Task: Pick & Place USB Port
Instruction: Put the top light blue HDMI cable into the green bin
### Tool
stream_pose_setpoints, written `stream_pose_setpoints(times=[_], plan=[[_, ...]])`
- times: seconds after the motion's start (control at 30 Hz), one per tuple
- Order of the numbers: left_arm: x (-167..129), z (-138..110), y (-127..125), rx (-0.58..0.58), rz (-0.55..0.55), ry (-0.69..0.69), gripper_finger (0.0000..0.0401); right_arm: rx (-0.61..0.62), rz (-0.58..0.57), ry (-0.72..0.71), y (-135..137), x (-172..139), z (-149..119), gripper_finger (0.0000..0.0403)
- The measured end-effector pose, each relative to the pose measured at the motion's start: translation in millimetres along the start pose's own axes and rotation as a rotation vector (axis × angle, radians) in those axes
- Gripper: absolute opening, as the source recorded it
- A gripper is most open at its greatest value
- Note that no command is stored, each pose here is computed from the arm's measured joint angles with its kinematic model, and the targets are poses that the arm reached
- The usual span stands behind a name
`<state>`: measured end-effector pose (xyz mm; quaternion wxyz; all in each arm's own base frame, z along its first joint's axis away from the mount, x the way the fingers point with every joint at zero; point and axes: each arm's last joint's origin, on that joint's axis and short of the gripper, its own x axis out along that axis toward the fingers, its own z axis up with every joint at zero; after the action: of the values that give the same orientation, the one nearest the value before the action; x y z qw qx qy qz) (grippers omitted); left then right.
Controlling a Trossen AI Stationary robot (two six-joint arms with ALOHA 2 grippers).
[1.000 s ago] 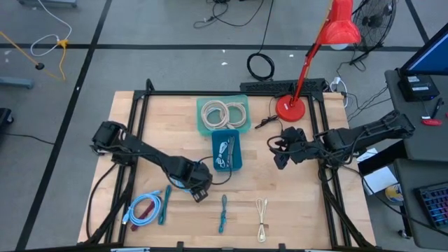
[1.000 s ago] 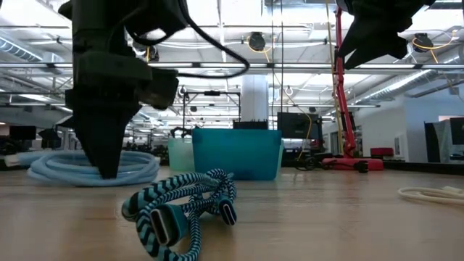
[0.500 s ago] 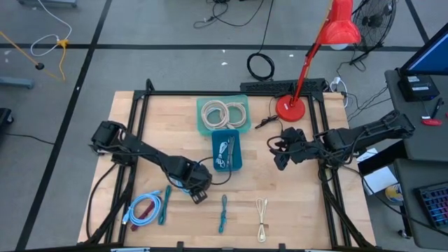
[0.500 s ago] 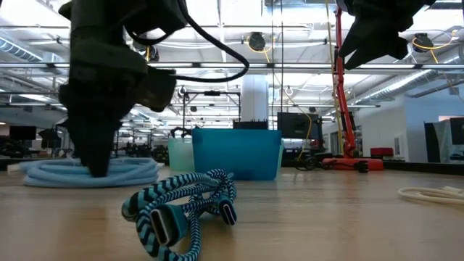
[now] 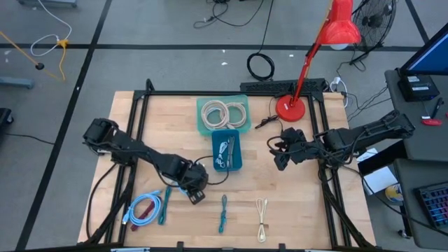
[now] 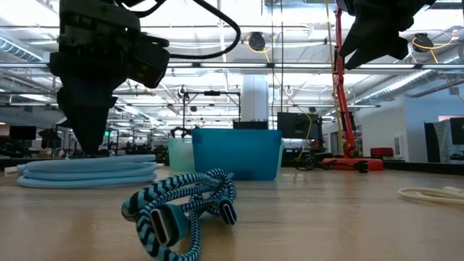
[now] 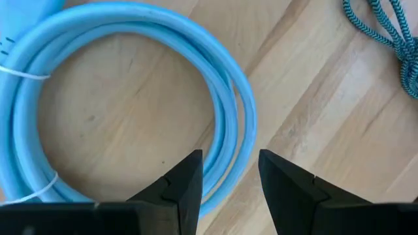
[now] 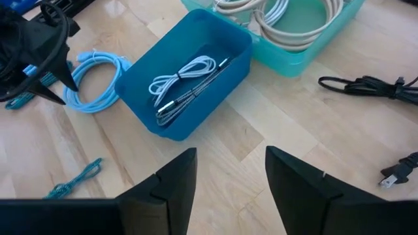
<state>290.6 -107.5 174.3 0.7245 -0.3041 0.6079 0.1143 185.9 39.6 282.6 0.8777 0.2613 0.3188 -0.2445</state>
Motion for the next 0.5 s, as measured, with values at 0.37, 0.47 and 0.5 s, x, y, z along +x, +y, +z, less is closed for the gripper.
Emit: stream_pose_setpoints(times=[0.37,0.47,0.5], plan=[[6.8,-9.7,-8.4,0.005,0.050,-0.074,0.0152,-0.004,0.004,0.007,0.1,0.0,-0.2,0.0172],[15.1,-10.5,-7.3,0.016,0.077,-0.051,0.0152,-0.005,0.003,0.007,-0.1,0.1,-0.1,0.0172],[18.3,-10.5,-7.2,0.022,0.086,-0.038,0.0152,-0.006,0.003,0.006,-0.2,0.2,0.1,0.0172]])
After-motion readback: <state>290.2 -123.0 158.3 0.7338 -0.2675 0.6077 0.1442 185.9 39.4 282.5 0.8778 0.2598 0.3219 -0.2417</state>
